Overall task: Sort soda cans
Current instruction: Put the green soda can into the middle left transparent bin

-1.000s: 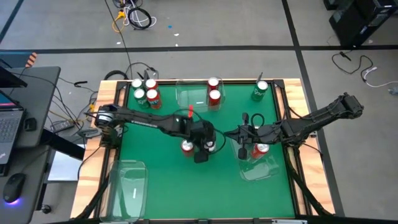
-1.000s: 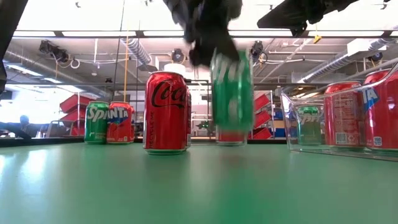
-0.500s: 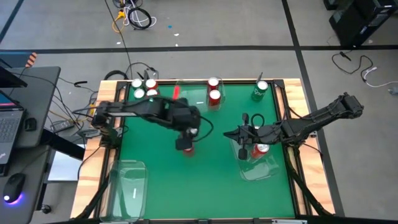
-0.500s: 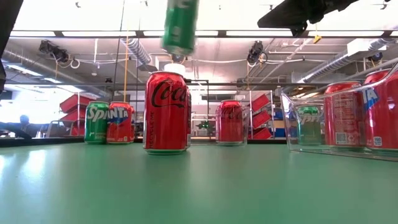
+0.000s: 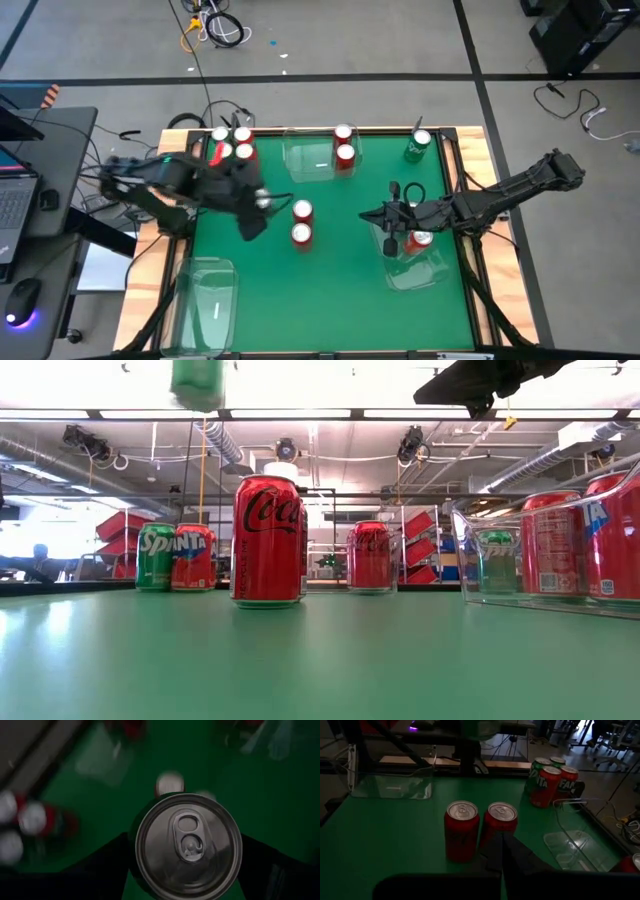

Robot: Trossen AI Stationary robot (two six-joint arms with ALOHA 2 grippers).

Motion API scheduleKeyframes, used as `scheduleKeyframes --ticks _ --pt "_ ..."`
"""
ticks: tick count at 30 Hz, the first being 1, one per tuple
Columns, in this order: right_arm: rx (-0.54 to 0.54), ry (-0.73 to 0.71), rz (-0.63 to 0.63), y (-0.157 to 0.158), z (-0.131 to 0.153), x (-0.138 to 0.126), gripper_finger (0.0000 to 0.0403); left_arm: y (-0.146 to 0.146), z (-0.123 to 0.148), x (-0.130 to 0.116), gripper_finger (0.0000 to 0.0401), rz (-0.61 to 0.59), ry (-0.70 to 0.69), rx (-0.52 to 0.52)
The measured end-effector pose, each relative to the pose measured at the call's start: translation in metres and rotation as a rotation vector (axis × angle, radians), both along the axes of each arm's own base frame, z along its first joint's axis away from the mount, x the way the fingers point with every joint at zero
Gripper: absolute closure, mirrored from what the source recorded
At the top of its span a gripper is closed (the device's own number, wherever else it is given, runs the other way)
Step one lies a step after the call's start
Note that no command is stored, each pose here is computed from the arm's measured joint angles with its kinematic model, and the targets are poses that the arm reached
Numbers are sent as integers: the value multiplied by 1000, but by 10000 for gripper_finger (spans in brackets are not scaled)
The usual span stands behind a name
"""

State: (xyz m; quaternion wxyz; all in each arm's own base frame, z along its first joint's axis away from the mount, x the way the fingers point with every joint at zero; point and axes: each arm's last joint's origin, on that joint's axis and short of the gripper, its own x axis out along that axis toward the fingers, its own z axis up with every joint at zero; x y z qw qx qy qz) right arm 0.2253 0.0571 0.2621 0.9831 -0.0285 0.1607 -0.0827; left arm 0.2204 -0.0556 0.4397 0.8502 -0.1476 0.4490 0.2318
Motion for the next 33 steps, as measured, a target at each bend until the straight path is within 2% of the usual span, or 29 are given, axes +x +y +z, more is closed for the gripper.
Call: scheduleKeyframes --ticks 4,9,14,19,23,28,33 --pt "1 0 1 0 0 0 403 -8 -22 -38 113 55 24 -90" --pt "10 -1 -3 0 0 0 403 -21 -53 -68 113 55 100 -196" --pt "11 -2 -3 0 0 0 403 -43 -83 -78 113 -7 189 -317" --pt "11 -2 -3 0 0 0 403 -62 -115 -77 113 -36 211 -363" --pt "18 -3 -5 0 0 0 403 -66 -137 -77 113 -20 221 -342" --pt "28 -4 -8 0 0 0 403 -62 -150 -78 113 6 195 -227" --pt "28 -4 -9 0 0 0 403 -56 -153 -73 113 38 105 -116"
